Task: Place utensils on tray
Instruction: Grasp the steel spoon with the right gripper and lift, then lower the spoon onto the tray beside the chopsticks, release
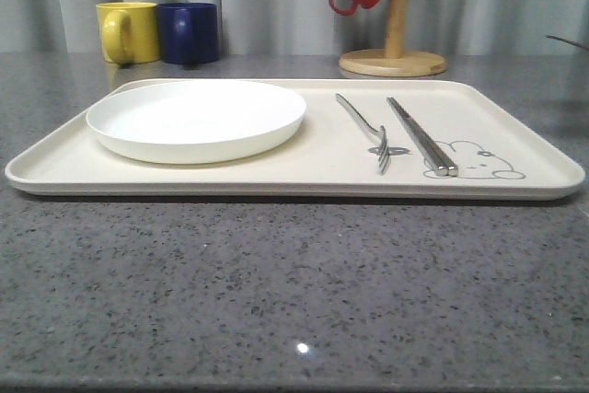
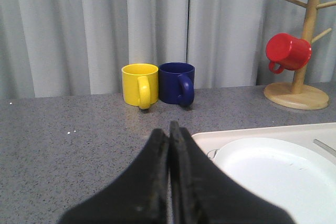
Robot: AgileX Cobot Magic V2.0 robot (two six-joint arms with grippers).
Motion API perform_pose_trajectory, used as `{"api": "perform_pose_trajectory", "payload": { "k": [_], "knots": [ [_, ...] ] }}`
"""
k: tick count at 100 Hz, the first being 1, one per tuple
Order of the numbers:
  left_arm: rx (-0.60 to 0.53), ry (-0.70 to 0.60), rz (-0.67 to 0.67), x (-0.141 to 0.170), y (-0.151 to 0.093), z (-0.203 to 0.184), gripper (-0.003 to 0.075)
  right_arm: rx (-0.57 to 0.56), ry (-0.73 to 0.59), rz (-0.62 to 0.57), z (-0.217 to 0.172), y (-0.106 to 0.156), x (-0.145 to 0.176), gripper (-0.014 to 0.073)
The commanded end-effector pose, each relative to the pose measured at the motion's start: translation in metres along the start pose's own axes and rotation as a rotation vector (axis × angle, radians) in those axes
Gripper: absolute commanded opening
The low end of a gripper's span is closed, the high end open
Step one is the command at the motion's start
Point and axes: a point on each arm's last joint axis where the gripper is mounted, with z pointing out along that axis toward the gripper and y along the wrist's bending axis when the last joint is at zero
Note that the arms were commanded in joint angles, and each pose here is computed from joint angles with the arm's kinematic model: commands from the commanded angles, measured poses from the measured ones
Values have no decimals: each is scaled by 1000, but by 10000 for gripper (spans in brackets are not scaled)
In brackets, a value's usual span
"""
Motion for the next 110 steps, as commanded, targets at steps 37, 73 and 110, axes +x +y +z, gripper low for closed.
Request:
{"api": "perform_pose_trajectory", "payload": {
  "k": [37,73,110],
  "knots": [
    [-20,-78,-11,-13,2,0,-18,-54,-141,-59,5,78,2,-66],
    [-20,-78,-11,-13,2,0,-18,-27,-59,-52,39,77,-1,-66],
    [-20,-78,-11,-13,2,0,-18,-29,-28,-42,46,78,0,202]
  ]
}}
